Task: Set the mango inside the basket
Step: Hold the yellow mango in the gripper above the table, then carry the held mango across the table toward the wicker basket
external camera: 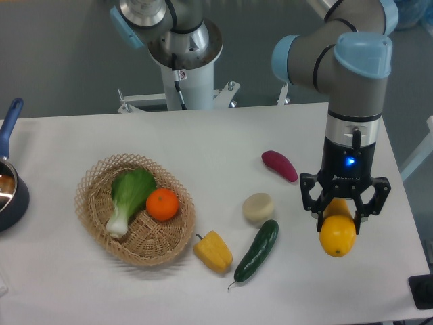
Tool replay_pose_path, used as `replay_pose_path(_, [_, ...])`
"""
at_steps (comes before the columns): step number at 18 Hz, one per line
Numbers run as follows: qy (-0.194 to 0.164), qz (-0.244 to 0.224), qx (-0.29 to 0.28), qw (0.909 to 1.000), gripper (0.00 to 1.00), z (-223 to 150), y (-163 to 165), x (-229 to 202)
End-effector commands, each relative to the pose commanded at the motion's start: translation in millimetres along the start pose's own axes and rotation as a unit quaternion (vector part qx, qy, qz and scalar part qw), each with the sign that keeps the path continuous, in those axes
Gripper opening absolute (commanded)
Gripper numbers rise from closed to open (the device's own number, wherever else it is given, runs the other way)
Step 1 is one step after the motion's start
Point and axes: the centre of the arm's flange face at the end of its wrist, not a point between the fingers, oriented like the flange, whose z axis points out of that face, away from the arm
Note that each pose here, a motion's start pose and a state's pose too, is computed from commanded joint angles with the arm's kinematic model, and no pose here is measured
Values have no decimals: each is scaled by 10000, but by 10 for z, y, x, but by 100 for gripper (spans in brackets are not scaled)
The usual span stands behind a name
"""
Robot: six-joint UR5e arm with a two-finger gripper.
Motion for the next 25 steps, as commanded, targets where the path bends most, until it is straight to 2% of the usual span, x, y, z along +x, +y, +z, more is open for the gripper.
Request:
replay_pose_path(15, [91,-80,-128,9998,30,114,79,83])
replay_pose_path(18, [187,-141,-205,9995,30,210,125,168])
replay_pose_path(21, [307,-26,-291,9991,30,344,27,462])
replay_pose_path(25, [390,-678,-390,9962,30,389,-140,899])
